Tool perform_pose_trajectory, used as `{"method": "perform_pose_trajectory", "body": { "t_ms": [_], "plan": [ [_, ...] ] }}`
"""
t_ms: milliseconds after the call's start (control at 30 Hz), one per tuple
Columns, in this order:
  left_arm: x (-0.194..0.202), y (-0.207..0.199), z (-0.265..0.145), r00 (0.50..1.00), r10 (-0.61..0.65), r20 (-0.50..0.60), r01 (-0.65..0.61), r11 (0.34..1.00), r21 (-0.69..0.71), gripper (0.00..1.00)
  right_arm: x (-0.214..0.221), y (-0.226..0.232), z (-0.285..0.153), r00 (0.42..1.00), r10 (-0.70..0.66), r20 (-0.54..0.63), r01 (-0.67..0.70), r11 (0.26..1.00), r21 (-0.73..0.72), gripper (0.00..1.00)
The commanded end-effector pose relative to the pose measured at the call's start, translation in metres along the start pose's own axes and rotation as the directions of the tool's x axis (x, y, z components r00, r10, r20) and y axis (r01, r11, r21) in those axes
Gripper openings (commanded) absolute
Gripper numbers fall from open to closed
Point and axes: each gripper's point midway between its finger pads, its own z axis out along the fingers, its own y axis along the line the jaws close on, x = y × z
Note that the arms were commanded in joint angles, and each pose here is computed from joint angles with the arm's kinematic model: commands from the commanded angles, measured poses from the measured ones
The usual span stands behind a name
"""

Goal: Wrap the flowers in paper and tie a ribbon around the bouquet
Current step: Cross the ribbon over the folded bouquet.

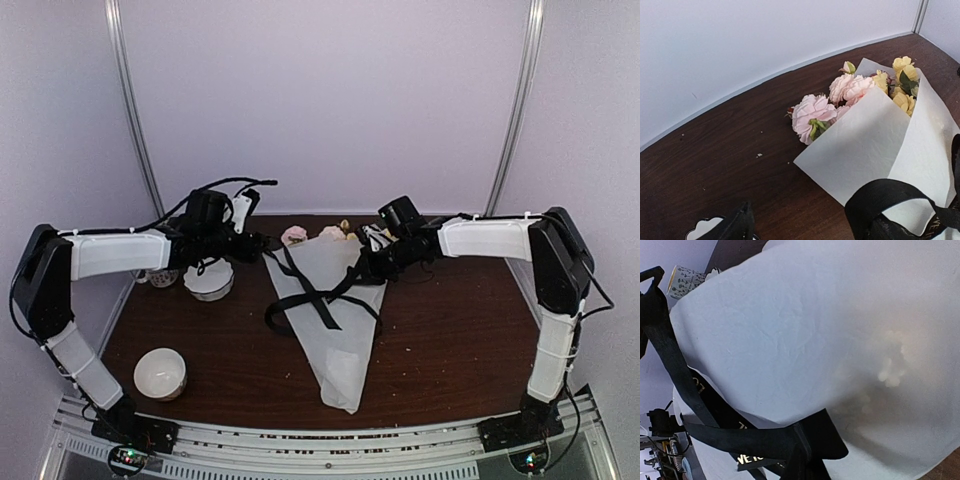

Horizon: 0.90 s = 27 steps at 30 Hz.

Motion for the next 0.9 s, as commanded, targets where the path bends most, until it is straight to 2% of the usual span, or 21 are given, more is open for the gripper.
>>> {"method": "perform_pose_trajectory", "body": {
  "t_ms": [0,133,300,400,600,733,867],
  "plan": [
    [-0.014,0.010,-0.015,0.993,-0.060,0.099,0.065,0.997,-0.046,0.75,-0.012,-0.018,-0.026,0.996,0.014,0.083,-0.026,0.990,0.141,0.00],
    [-0.001,0.019,-0.011,0.992,-0.106,0.068,0.111,0.991,-0.075,0.70,-0.011,-0.033,-0.034,0.993,0.028,0.113,-0.051,0.977,0.207,0.00],
    [0.019,0.025,-0.006,0.992,-0.129,0.006,0.129,0.985,-0.112,0.58,-0.007,-0.062,-0.050,0.993,0.012,0.115,-0.055,0.922,0.384,0.00],
    [0.021,0.025,-0.007,0.992,-0.128,0.004,0.127,0.986,-0.108,0.56,-0.005,-0.055,-0.046,0.995,-0.022,0.098,-0.014,0.934,0.356,0.00],
    [0.021,0.018,-0.010,0.996,-0.092,0.015,0.093,0.993,-0.068,0.62,0.011,-0.029,-0.019,0.999,-0.053,-0.013,0.055,0.972,0.227,0.00],
    [0.024,0.014,-0.014,0.999,-0.050,0.011,0.050,0.998,-0.048,0.72,0.023,-0.031,-0.006,0.996,-0.044,-0.071,0.059,0.974,0.221,0.00],
    [0.028,0.019,-0.022,1.000,-0.018,0.006,0.018,0.997,-0.071,0.80,0.024,-0.029,-0.003,0.997,-0.037,-0.072,0.051,0.978,0.200,0.00]
  ]
}}
